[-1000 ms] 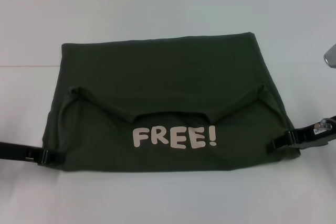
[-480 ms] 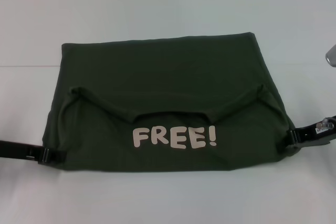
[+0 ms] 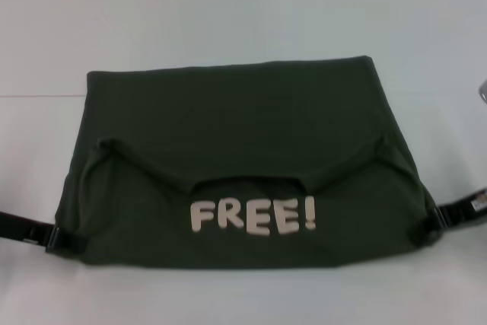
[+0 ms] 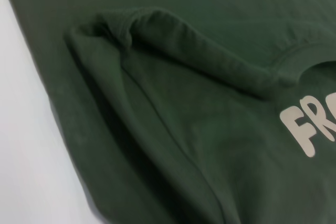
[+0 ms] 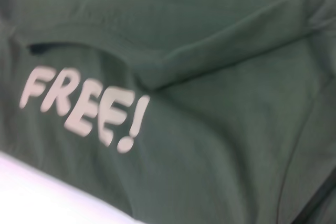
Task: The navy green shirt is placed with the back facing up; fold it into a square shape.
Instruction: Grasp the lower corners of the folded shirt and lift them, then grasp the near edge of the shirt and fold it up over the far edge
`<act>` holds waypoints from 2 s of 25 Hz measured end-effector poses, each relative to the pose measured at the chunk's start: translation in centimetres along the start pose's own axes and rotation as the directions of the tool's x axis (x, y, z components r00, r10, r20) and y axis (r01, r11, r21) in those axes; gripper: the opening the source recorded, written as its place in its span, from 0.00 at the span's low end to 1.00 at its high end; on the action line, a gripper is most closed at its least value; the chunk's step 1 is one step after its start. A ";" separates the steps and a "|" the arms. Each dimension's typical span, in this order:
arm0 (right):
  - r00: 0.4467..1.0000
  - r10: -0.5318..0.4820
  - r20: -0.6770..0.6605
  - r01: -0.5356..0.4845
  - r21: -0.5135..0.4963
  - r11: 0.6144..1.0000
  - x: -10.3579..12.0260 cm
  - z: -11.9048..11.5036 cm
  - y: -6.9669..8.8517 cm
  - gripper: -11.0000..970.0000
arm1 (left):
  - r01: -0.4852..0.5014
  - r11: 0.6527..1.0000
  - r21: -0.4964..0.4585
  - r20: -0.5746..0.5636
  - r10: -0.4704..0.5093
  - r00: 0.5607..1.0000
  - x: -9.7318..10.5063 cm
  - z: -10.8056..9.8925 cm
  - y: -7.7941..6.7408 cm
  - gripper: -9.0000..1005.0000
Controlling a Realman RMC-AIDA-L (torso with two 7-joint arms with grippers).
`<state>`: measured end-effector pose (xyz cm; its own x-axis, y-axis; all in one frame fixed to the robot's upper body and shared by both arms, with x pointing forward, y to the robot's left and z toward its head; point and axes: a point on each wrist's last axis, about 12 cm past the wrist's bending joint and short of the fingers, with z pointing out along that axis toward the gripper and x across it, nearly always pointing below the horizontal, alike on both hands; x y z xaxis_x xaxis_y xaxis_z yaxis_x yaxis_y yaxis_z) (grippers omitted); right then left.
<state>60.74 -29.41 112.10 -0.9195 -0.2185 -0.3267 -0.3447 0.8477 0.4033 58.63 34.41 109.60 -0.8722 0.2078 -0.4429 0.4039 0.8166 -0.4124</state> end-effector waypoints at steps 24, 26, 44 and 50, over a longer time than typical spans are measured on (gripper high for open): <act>0.832 -0.396 -0.388 0.247 -0.381 0.891 9.8 1.3 1.9 0.06 | 0.061 0.955 0.290 -0.491 0.094 0.866 4.9 -3.0 -3.3 0.05; 0.840 -0.390 -0.378 0.245 -0.377 0.893 9.7 1.2 1.8 0.06 | 0.061 0.953 0.297 -0.476 0.092 0.874 4.9 -3.2 -3.2 0.05; 0.986 -0.003 0.168 0.049 -0.271 0.961 6.7 -2.5 -3.2 0.06 | 0.191 0.956 0.225 0.025 -0.201 0.979 2.3 -6.3 0.8 0.05; 0.924 0.148 0.352 -0.086 -0.188 0.978 5.3 -2.1 -5.0 0.06 | 0.236 0.955 0.183 0.154 -0.265 0.952 1.7 -4.7 1.4 0.05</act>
<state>57.20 -35.81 110.13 -0.8347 0.0938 -0.5427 -0.2940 0.7573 0.5831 56.38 38.45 112.04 -0.8945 -0.1015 -0.4354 0.2304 0.7301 -0.6434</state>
